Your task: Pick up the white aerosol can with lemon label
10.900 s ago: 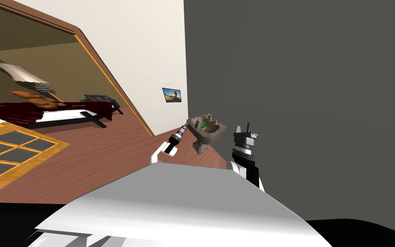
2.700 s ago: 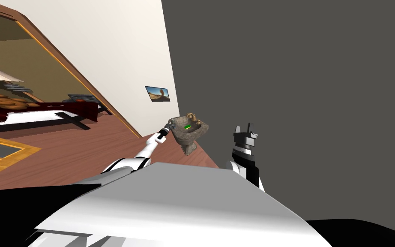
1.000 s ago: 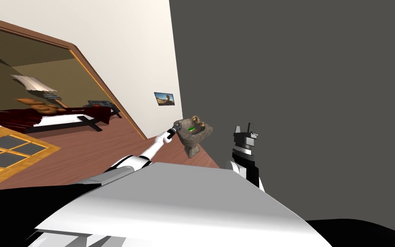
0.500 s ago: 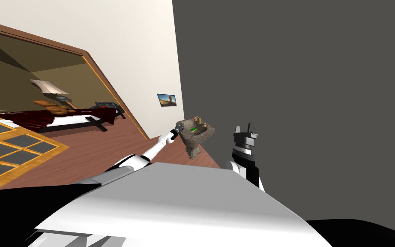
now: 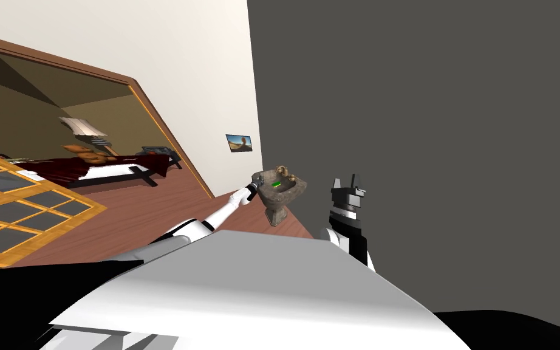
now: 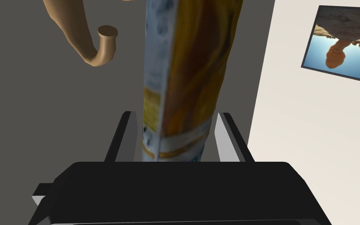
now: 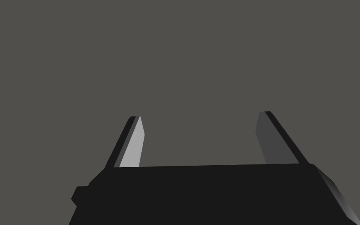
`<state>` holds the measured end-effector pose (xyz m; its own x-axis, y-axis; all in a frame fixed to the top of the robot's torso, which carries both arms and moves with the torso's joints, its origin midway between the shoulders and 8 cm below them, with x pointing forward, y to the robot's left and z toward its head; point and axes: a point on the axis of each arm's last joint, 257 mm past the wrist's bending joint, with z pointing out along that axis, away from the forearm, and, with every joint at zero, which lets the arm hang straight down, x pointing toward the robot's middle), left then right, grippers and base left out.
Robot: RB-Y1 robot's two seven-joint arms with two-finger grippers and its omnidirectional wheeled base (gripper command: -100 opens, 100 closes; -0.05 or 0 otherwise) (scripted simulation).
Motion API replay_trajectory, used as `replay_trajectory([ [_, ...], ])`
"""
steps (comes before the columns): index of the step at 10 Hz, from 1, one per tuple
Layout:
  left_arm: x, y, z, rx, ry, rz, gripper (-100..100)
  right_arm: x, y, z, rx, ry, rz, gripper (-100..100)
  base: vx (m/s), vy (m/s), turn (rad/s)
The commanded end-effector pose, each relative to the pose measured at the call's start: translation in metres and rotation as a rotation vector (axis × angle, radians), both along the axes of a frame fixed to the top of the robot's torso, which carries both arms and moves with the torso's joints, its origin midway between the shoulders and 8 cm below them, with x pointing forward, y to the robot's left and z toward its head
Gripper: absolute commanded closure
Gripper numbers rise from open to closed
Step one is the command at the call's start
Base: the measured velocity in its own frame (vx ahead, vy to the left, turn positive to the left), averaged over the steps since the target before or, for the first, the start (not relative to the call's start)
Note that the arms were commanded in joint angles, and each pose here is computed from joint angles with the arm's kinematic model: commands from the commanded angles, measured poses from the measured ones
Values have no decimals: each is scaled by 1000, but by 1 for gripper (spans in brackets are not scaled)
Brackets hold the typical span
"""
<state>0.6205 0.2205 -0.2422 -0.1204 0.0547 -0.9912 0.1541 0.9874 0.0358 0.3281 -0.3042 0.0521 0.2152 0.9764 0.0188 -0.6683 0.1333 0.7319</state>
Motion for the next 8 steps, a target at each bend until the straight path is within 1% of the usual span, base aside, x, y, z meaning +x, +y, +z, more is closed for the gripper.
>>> replay_trajectory([
  [1, -3, -4, -5, 4, 3, 18, 100, 0, 0, 0, 0, 0, 0, 0, 16, 51, -10],
  [2, -2, -2, -5, -17, 6, 28, 100, 0, 0, 0, 0, 0, 0, 0, 7, 13, -2],
  [3, -6, -24, 8, -1, -31, 0, 100, 0, 0, 0, 0, 0, 0, 0, 21, 70, 102],
  [4, -10, -32, 2, 2, -24, 0, 100, 0, 0, 0, 0, 0, 0, 0, 25, 87, 40],
  [5, -11, -31, 1, 4, -30, 15, 100, 0, 0, 0, 0, 0, 0, 0, 11, 47, -22],
  [6, -10, -29, 1, -21, -28, 26, 100, 0, 0, 0, 0, 0, 0, 0, 1, 14, -8],
  [7, -16, -53, 15, -14, -69, -5, 100, 0, 0, 0, 0, 0, 0, 0, 23, 73, 118],
  [8, -20, -59, 11, -9, -69, -5, 100, 0, 0, 0, 0, 0, 0, 0, 25, 94, 29],
])
